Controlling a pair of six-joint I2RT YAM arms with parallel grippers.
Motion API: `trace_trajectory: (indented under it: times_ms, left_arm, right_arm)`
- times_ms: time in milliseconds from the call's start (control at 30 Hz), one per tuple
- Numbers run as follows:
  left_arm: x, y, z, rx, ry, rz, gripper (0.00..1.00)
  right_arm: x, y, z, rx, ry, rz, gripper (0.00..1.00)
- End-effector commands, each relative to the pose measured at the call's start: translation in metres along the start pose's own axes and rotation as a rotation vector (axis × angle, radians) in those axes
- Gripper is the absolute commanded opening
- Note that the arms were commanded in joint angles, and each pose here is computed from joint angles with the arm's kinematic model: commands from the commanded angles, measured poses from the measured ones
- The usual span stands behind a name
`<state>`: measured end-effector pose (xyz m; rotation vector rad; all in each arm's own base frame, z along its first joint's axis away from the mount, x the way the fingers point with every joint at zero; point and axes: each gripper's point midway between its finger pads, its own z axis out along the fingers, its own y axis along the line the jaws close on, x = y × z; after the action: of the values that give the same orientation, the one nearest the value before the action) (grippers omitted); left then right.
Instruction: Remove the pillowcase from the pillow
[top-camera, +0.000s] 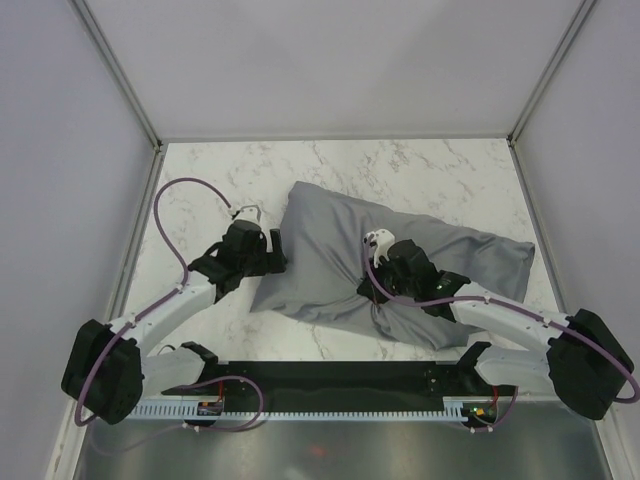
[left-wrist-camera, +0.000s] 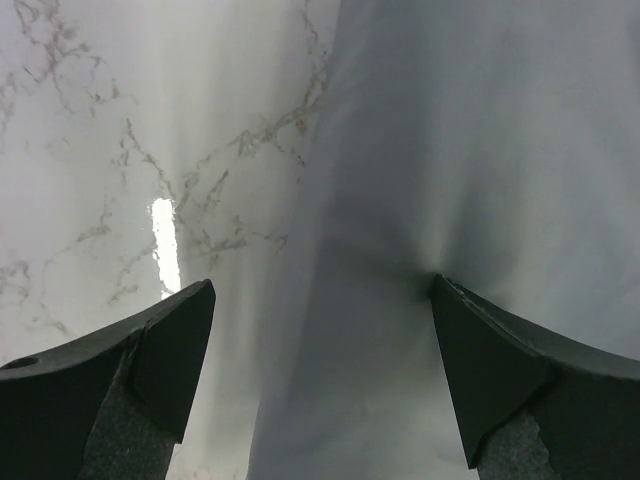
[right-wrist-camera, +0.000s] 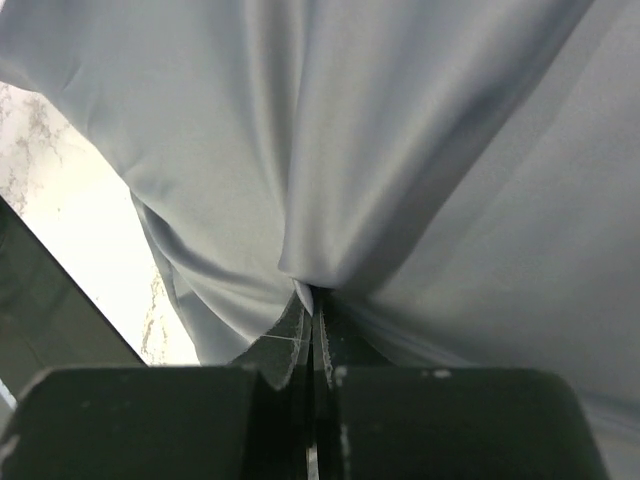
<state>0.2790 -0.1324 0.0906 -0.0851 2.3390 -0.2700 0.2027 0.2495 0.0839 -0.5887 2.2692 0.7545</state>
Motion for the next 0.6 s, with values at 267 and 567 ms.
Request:
trace_trajectory:
  times_ms: [267,567]
  left_arm:
    - [0.0,-0.05,0.011,0.184,-0.079,-0.073,0.7]
    - [0.009,-0.029,0.009,0.107,-0.098,-0.081,0.02]
  right_arm:
    - [-0.005,0.009,0.028,-0.062,0.029,-0.039,0.0]
    - [-0.022,0.013,0.055,-0.078,0.037,-0.049,0.0]
